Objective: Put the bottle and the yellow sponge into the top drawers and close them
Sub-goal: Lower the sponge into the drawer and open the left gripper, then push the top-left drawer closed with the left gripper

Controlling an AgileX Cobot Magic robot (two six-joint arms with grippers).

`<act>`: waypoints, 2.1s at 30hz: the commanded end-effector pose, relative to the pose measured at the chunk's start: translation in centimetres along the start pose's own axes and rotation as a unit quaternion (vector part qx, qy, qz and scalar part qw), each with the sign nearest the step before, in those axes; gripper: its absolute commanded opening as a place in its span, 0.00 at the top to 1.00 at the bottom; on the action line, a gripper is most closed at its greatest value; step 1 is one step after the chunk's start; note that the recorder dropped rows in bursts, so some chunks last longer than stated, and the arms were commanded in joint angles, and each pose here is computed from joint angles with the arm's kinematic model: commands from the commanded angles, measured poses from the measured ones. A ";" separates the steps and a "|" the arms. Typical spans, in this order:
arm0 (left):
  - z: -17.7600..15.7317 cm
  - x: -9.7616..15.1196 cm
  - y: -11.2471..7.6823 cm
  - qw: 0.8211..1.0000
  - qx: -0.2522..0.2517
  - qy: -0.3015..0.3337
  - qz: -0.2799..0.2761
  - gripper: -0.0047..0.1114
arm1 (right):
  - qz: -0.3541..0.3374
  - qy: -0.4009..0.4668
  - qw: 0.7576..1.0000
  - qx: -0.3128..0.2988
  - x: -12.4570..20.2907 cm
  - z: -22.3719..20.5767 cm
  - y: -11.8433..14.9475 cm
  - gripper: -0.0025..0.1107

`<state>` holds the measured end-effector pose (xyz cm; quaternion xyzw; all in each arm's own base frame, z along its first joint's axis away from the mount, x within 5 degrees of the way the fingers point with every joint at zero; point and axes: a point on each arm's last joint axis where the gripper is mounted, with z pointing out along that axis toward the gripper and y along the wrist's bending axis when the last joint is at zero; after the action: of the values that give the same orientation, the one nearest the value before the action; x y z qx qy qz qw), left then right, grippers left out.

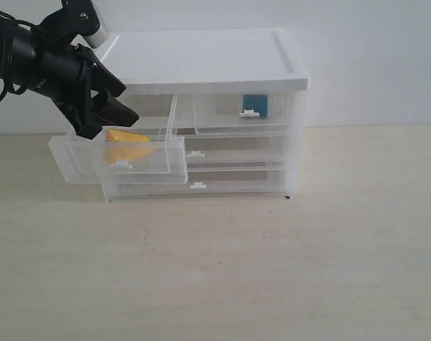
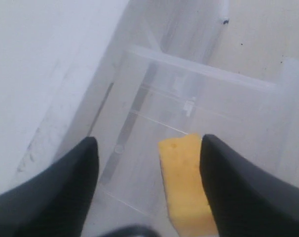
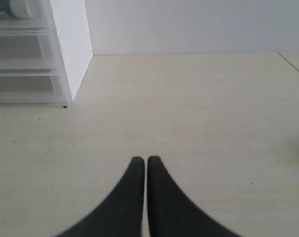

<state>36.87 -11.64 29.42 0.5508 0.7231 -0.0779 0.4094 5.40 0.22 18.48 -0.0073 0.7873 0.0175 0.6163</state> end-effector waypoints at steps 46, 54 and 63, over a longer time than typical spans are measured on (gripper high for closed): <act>-3.1 1.4 -5.0 0.966 0.187 0.117 -0.138 0.92 | -0.001 -0.004 1.000 0.000 0.1 0.0 0.0 0.98; -2.3 1.1 -3.0 0.983 0.078 0.080 -0.146 0.92 | -0.001 -0.004 1.000 0.000 0.1 0.0 0.0 0.98; -2.4 0.2 -2.0 0.985 0.031 0.034 -0.165 0.92 | -0.001 -0.004 1.000 0.000 0.1 0.0 0.0 0.98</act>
<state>34.22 -10.97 28.96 0.4413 0.8209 -0.1501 0.3299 5.40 0.22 18.48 -0.0073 0.7873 0.0175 0.6163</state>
